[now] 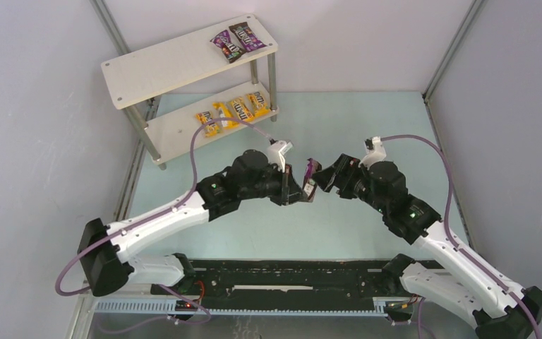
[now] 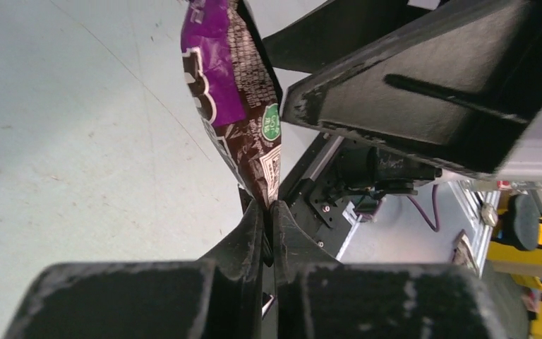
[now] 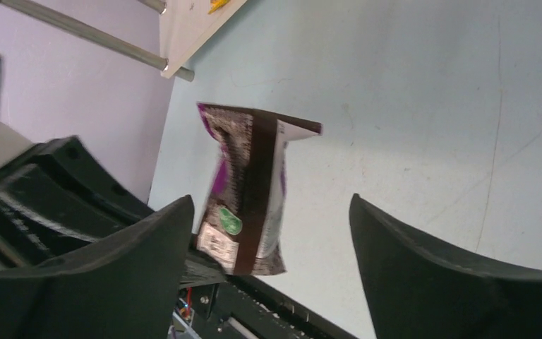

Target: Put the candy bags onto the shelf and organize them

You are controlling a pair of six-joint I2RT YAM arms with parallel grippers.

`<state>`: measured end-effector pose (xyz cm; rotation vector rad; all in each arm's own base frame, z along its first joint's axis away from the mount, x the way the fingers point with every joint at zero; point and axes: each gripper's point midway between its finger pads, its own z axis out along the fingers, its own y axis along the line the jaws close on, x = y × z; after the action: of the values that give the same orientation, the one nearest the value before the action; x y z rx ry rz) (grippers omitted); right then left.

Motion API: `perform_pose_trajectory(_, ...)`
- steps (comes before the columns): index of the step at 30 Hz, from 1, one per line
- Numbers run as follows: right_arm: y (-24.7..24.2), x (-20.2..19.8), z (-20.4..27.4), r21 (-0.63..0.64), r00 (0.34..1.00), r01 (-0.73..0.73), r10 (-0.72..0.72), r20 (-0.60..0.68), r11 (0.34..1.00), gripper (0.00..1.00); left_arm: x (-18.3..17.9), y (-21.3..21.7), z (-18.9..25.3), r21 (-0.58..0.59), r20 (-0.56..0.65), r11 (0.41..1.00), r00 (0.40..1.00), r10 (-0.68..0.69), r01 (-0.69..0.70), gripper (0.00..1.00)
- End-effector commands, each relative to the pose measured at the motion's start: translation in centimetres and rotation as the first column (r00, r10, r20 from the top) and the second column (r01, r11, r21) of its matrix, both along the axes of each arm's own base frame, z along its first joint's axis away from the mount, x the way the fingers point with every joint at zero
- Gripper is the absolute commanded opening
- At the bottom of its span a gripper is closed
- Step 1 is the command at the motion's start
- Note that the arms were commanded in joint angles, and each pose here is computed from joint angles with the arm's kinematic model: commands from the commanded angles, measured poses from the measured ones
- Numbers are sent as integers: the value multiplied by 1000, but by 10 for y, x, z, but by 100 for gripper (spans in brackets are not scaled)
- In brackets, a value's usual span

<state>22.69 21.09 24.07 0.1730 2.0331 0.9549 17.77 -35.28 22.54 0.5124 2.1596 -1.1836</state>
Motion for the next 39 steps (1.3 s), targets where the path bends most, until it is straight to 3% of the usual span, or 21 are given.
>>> perform_pose_trajectory(1,-9,21,26,19,992,34,-36,123,999,95,17,22,51,4,176,998,983,54,-55,0)
perform_pose_trajectory(7,-50,75,28,-4,960,215,-210,187,977,96,50,86,93,3,279,976,937,209,-218,0)
perform_pose_trajectory(11,-72,114,4,-121,918,351,-315,241,929,96,86,153,138,-66,339,914,852,398,-400,0)
perform_pose_trajectory(15,-70,135,-38,-193,918,364,-316,240,911,96,115,192,186,-182,350,852,777,523,-491,0)
perform_pose_trajectory(19,-52,142,-75,-176,942,295,-254,220,939,95,161,219,212,-285,240,774,740,628,-565,0)
perform_pose_trajectory(26,-30,135,-70,-176,954,191,-140,265,966,95,249,250,242,-507,22,653,749,662,-562,0)
perform_pose_trajectory(30,-30,135,-71,-167,957,184,-137,257,969,96,292,253,244,-523,-52,643,774,631,-560,0)
perform_pose_trajectory(39,-29,138,-76,-136,966,160,-126,228,978,96,329,265,218,-495,-211,557,715,667,-666,0)
